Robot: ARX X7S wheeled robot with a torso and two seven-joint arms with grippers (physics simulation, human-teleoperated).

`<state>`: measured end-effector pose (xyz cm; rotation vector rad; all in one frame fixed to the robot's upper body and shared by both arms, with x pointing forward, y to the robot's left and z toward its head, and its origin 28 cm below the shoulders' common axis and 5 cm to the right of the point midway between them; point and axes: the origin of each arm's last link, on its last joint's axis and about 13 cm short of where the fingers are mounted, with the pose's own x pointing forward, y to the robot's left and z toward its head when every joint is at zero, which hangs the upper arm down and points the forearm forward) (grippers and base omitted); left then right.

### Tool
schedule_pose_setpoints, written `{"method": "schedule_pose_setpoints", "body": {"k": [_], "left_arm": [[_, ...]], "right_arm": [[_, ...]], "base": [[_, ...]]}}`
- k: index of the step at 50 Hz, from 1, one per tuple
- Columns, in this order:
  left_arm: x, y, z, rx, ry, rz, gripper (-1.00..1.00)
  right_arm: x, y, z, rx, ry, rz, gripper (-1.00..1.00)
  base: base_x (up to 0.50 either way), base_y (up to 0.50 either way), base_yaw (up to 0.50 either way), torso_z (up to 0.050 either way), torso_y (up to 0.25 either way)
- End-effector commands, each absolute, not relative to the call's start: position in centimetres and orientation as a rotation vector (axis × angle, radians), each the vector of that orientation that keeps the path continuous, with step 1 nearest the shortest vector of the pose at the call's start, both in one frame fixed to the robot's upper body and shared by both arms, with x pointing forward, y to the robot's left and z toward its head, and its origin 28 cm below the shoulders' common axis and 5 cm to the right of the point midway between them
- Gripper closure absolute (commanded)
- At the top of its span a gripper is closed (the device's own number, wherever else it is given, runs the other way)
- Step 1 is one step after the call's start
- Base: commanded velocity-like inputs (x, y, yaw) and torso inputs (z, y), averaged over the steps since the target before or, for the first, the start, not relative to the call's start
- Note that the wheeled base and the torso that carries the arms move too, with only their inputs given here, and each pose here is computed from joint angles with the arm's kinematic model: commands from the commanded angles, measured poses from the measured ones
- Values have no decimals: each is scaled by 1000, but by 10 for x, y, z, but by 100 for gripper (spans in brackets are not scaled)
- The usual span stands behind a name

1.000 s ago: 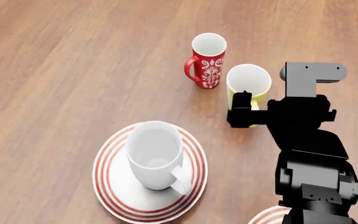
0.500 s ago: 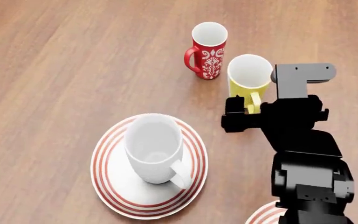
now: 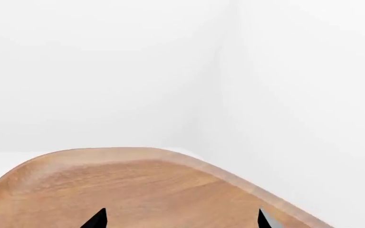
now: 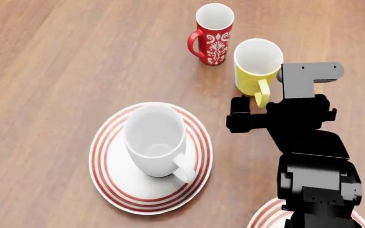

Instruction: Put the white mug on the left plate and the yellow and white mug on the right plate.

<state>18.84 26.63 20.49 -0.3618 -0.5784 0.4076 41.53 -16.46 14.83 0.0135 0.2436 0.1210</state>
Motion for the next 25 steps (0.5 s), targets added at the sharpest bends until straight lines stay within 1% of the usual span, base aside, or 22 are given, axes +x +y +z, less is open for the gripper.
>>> {"method": "schedule_pose_setpoints", "body": {"k": [1,21,25], "left_arm": [[189,266,205,-367,-580,409,-100],[187,266,205,-349,-590,400,-100],[187,265,206,-340,-593,384,-100]], "right_arm": [[416,-165,150,16,234,114,-100],[420,-166,158,-3,134,127,-100],[420,-166,158,-4,127,128,-100]], "base": [[0,0,0,0,0],[0,0,0,0,0],[0,0,0,0,-250]]}}
